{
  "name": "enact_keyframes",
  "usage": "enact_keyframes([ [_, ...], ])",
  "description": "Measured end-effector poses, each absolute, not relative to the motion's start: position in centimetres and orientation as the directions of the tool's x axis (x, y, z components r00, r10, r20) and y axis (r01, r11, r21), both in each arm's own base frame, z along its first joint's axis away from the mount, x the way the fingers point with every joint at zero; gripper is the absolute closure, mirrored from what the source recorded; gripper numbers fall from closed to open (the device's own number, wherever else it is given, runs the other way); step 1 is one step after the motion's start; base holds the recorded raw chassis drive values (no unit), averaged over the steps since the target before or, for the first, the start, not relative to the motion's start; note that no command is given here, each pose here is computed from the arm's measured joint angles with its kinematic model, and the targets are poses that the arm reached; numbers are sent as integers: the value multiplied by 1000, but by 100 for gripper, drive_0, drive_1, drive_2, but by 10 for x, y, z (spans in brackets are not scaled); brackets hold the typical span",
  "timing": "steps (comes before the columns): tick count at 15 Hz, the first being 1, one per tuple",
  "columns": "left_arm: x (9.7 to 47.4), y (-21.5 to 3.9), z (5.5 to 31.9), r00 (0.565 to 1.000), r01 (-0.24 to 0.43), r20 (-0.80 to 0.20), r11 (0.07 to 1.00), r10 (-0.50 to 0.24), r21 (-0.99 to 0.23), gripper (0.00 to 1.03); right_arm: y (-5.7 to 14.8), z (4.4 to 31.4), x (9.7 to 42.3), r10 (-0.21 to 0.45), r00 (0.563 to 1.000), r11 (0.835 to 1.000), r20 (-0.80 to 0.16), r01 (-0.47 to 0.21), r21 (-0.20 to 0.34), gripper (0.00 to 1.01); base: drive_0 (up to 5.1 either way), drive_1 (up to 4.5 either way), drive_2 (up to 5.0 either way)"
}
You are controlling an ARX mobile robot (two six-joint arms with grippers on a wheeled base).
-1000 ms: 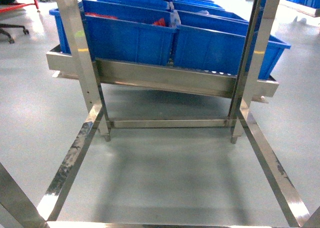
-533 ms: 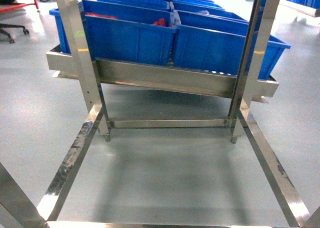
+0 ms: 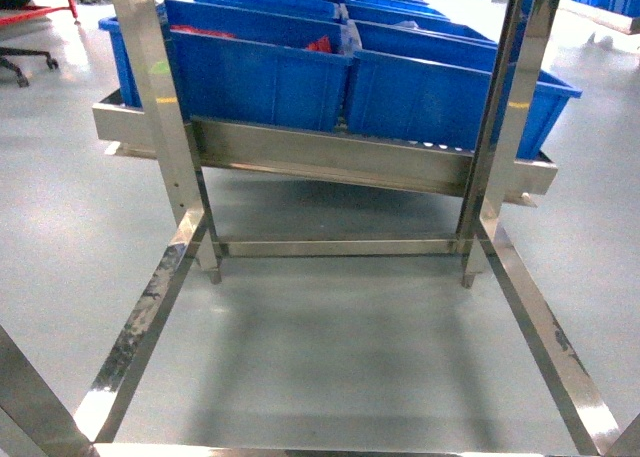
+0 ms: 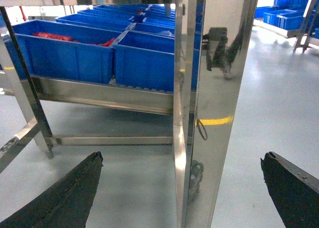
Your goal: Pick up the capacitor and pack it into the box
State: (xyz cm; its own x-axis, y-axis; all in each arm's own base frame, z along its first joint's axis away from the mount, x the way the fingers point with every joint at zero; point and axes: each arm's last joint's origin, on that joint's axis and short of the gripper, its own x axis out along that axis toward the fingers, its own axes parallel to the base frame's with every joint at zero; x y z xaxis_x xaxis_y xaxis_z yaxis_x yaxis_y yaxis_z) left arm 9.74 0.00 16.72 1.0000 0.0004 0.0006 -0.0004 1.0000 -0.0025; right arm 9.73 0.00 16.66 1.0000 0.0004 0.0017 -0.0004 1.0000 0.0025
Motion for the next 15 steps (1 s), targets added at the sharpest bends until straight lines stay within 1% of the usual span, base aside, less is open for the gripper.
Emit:
enact_keyframes([
  [15,97,0,167,1000,0,0,1000,0,0,5,0,167,97,-1,1000,1000,2,1,4,3,0,0,0],
])
